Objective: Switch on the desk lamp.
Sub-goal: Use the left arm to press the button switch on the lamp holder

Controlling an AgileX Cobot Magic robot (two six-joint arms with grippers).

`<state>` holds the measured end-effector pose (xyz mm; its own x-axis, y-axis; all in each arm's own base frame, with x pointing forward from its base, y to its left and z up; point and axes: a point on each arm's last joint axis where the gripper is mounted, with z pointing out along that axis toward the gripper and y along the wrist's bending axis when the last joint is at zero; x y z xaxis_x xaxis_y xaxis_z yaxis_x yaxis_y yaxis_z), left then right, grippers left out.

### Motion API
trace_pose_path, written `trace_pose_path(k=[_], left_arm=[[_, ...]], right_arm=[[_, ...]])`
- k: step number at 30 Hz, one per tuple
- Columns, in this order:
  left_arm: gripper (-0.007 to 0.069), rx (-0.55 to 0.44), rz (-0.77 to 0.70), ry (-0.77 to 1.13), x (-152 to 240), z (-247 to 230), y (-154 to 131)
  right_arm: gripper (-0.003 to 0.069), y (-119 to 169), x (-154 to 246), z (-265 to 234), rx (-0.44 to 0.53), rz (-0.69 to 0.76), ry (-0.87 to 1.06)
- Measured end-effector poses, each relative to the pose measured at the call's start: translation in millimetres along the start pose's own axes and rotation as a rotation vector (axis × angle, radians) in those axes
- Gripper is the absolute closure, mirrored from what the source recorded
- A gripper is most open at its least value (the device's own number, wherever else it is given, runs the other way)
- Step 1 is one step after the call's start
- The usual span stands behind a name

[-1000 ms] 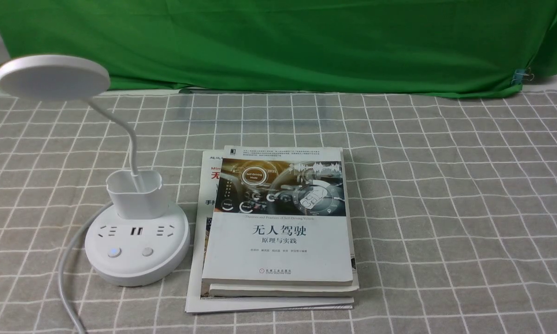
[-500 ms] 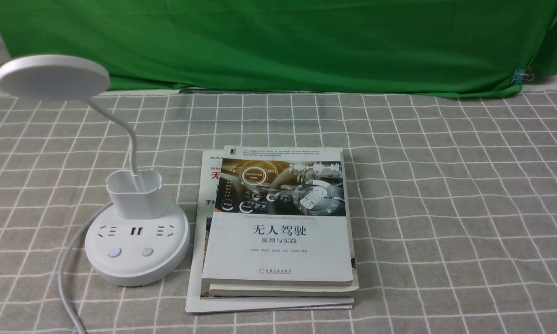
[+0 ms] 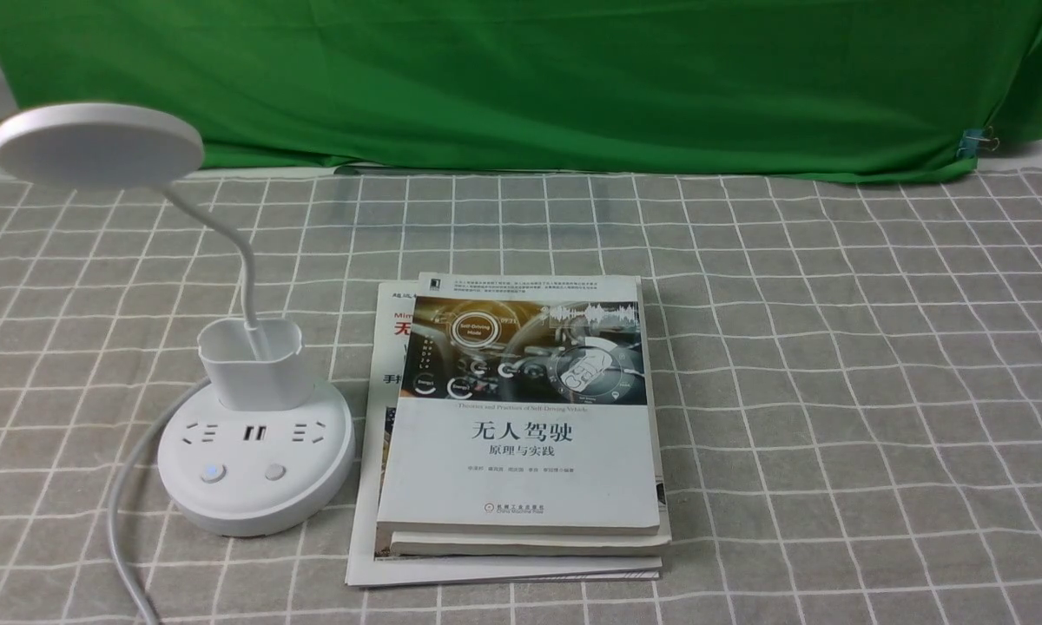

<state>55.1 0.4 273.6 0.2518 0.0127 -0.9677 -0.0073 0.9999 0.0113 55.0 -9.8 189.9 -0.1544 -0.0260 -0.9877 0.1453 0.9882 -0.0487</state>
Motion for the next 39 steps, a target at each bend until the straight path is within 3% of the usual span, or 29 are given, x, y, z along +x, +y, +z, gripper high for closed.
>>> trace_pose_path(k=[5, 11, 15, 21, 27, 31, 39], left_arm=[[0.0606, 0.009, -0.02, 0.198, -32, 32, 0], [0.0606, 0.018, -0.048, 0.634, 1, 69, -3], [0.0606, 0.016, -0.056, 0.732, 18, 84, -3], [0.0606, 0.01, -0.262, 0.873, 41, 98, -11], [0.0606, 0.191, -0.229, 1.203, 80, 118, -25], [0.0606, 0.195, -0.234, 1.246, 90, 136, -26], [0.0606, 0.223, 0.001, 1.29, 103, 164, -60]], right_arm=[[0.0414, 0, 0, 0, 0.0, 0.0, 0.001], [0.0414, 0, 0, 0, 0.0, 0.0, 0.001], [0.0414, 0, 0, 0, 0.0, 0.0, 0.001], [0.0414, 0, 0, 0, 0.0, 0.0, 0.001], [0.0414, 0, 0, 0, 0.0, 0.0, 0.0], [0.0414, 0, 0, 0, 0.0, 0.0, 0.001], [0.0414, 0, 0, 0, 0.0, 0.0, 0.001]])
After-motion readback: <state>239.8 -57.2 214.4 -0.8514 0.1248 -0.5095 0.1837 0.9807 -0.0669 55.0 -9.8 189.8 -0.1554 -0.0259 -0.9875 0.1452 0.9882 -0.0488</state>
